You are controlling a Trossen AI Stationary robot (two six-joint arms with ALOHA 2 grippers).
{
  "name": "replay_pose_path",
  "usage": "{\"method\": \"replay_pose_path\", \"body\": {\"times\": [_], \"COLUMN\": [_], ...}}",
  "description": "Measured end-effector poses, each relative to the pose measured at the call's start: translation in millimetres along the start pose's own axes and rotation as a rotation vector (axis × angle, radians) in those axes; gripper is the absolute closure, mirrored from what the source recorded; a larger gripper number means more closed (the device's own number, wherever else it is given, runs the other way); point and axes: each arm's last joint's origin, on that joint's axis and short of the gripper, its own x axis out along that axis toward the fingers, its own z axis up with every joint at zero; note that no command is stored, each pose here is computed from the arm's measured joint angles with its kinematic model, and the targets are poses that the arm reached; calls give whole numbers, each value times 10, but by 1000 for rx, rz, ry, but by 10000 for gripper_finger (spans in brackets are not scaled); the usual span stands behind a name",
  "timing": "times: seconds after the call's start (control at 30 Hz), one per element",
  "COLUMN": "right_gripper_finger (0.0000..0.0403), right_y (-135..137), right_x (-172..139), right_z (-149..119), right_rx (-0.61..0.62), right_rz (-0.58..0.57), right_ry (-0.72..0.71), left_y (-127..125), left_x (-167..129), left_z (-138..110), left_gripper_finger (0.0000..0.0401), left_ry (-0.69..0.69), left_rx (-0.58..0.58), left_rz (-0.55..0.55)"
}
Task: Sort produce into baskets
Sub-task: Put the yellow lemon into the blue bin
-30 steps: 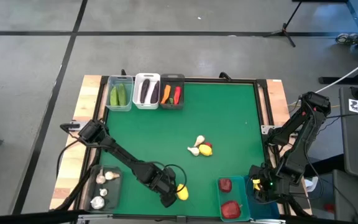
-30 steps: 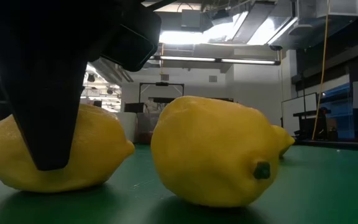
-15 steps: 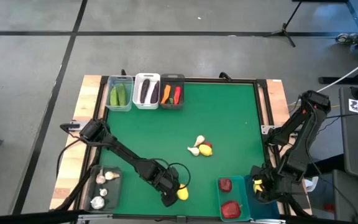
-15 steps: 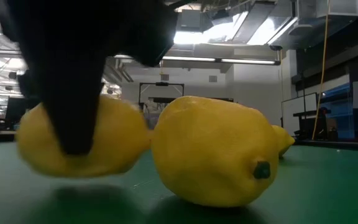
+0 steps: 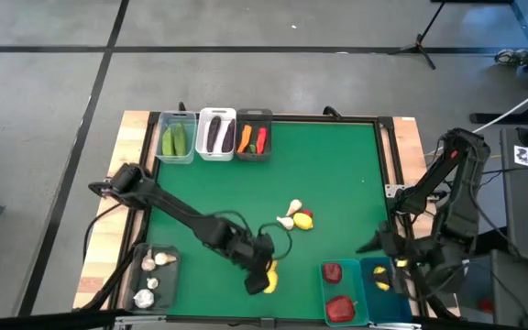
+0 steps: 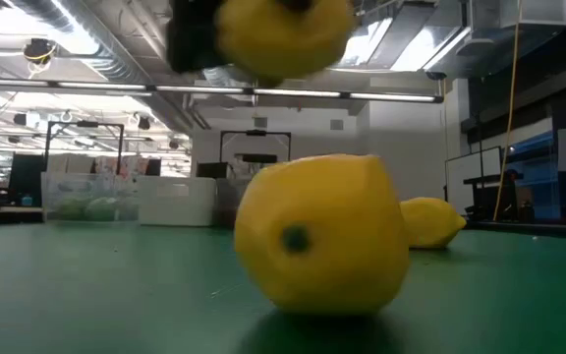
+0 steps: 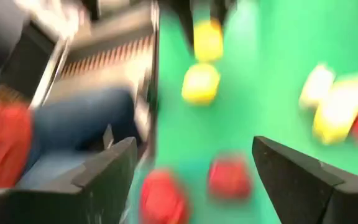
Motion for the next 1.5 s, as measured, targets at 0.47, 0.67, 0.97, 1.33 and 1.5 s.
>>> {"method": "replay_pose_path", "body": {"times": [0.47,0.67,0.97,1.33,1.5], "right_gripper_finger": [84,84,84,84,84], "right_y": [-4,82,7,-126,-124], "right_x": [266,515,610,715,698], "right_z": [525,789,1036,1179,1204], "right_rx": [-395,-574,-642,-669,-709], "right_rz": [-357,-178,-24,6,-51], "right_ry": [-462,-540,-633,-651,-685], "left_y": [-314,-365,-354,-367,-372], "left_x": [-1022,-1030,-985,-1020,-1030], "left_z": [563,549,521,547,556], "left_gripper_finger": [193,193,193,194,194], "left_ry": [-906,-973,-985,-1028,-1037], "left_rx": [419,528,565,585,591], "left_rz": [76,90,101,112,95]}}
